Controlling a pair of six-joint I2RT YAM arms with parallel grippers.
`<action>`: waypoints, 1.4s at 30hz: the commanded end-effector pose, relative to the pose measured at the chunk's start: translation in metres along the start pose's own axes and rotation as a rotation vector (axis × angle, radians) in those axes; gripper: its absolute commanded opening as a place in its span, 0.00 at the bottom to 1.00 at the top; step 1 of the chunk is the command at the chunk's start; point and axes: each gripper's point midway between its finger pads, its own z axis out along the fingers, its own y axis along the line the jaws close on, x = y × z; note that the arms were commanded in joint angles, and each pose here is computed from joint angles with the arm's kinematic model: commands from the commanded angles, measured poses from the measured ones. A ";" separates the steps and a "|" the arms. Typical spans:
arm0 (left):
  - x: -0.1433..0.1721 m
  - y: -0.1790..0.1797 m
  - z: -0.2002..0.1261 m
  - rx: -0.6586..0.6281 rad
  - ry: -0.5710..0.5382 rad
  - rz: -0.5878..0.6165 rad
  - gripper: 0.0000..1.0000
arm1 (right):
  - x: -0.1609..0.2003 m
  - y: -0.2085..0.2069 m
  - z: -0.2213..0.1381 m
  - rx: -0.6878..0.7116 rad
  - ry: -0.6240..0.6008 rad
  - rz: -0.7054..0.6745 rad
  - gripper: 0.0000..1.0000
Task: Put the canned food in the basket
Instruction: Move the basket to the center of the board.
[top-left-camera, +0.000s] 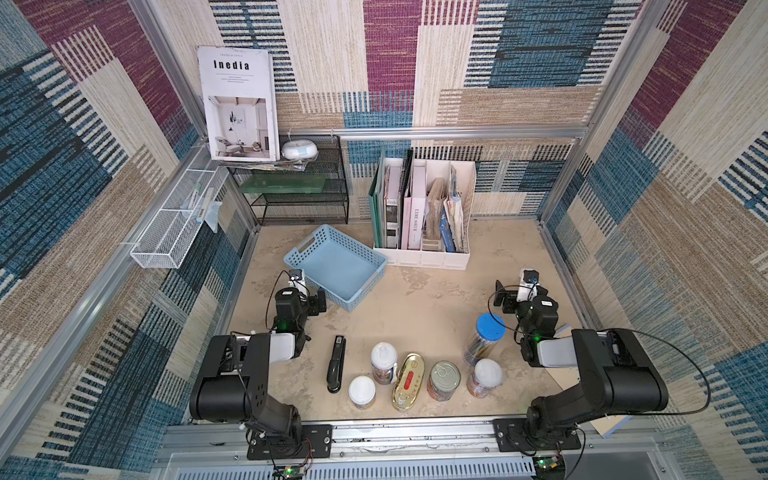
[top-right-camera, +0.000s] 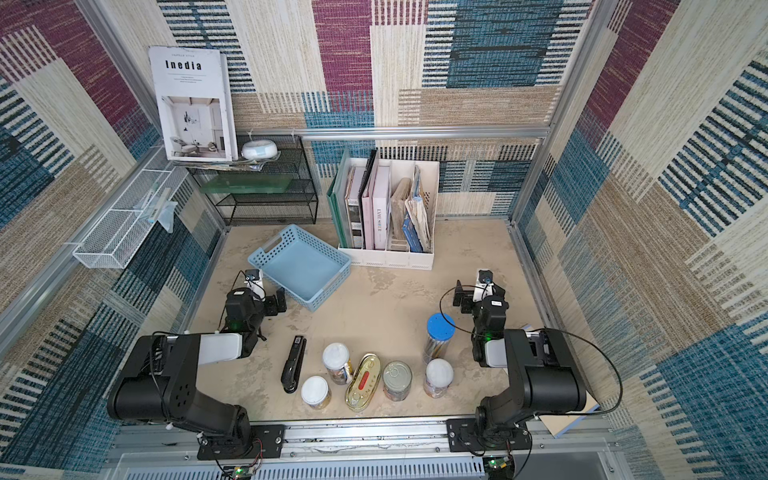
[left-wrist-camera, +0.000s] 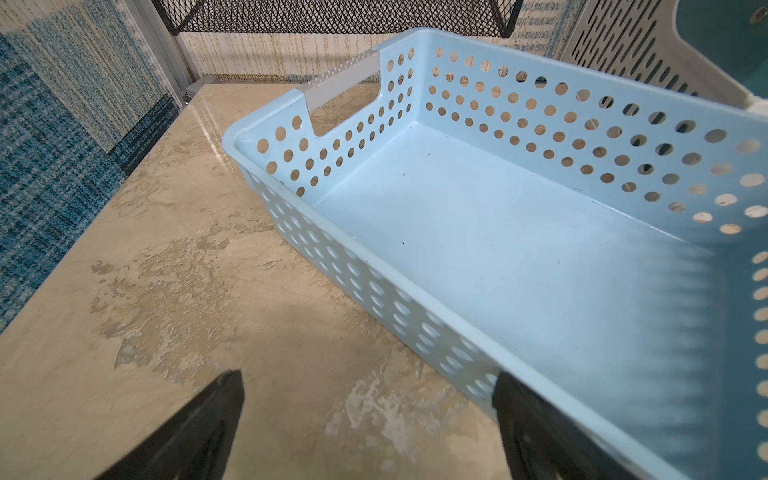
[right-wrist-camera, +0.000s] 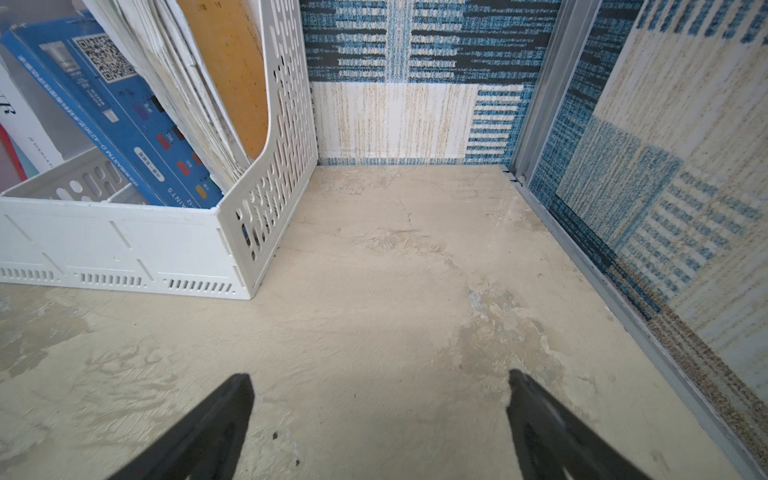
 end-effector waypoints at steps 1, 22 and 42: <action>-0.007 -0.001 0.000 0.010 -0.024 -0.003 0.99 | -0.007 -0.001 0.000 0.002 -0.027 0.001 0.99; -0.161 -0.043 -0.134 0.079 0.003 -0.077 0.99 | -0.093 -0.003 -0.082 0.041 0.084 0.159 0.99; -0.067 -0.149 -0.126 0.540 0.735 0.224 0.88 | -0.163 0.172 -0.100 -0.421 0.396 0.183 0.99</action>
